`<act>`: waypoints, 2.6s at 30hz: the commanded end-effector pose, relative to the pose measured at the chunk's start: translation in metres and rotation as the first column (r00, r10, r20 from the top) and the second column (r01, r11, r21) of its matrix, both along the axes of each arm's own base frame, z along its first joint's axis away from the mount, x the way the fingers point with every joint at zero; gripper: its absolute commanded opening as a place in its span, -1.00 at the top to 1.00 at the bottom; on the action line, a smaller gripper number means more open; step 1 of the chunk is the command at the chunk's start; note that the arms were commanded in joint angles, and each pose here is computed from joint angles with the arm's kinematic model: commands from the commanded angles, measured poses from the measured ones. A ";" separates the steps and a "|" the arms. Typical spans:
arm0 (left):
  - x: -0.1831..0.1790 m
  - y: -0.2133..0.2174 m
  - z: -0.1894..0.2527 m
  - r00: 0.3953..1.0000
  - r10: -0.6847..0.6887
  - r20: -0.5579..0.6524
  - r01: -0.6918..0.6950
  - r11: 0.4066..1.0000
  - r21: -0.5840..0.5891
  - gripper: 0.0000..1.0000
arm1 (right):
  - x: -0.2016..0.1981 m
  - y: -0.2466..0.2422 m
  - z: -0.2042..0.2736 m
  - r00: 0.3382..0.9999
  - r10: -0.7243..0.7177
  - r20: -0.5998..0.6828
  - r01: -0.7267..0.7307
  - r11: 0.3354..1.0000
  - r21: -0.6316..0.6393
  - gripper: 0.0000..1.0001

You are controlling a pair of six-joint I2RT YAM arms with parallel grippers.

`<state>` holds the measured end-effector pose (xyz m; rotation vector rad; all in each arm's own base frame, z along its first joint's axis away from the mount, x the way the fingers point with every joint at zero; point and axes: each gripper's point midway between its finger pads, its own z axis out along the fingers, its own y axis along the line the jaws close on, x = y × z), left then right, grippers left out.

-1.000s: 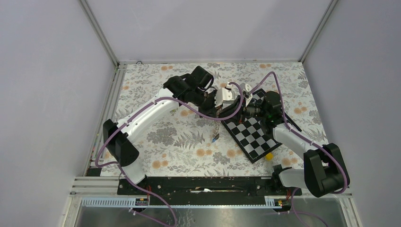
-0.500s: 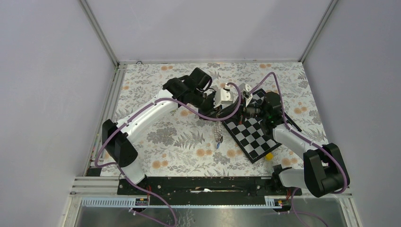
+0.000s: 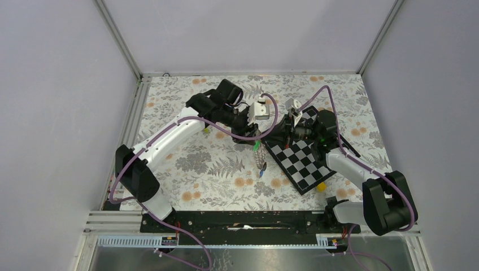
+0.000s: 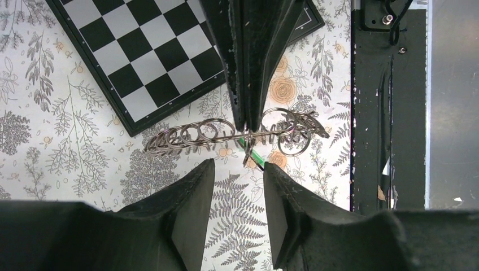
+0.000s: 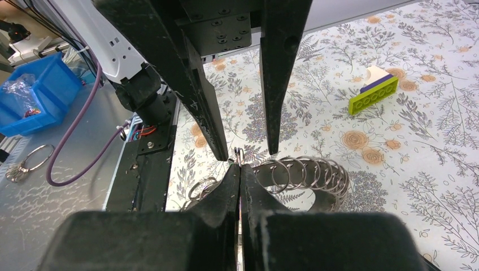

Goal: Put the keys on the keyring

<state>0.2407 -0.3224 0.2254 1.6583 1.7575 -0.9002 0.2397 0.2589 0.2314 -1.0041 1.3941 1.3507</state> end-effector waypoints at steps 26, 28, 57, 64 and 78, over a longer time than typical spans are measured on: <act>-0.002 -0.010 0.014 0.999 -0.049 0.007 0.049 0.995 -0.084 1.00 | -0.001 0.000 0.022 0.995 -0.009 0.099 0.004 0.999 0.043 1.00; -0.003 -0.012 0.013 0.998 -0.056 -0.008 0.055 0.995 -0.089 1.00 | -0.001 0.000 0.023 0.995 -0.010 0.099 0.005 0.999 0.046 1.00; -0.001 -0.007 0.022 0.999 -0.048 0.025 0.051 0.994 -0.102 0.33 | 0.000 0.000 0.019 0.994 -0.015 0.108 0.011 0.999 0.040 1.00; -0.006 -0.011 0.024 0.997 -0.071 -0.006 0.070 0.990 -0.126 0.40 | 0.001 0.000 0.017 0.994 -0.017 0.105 0.013 0.999 0.034 1.00; -0.009 -0.016 0.030 0.996 -0.087 -0.037 0.080 0.985 -0.154 0.52 | 0.001 0.000 0.016 0.994 -0.016 0.106 0.012 0.999 0.030 1.00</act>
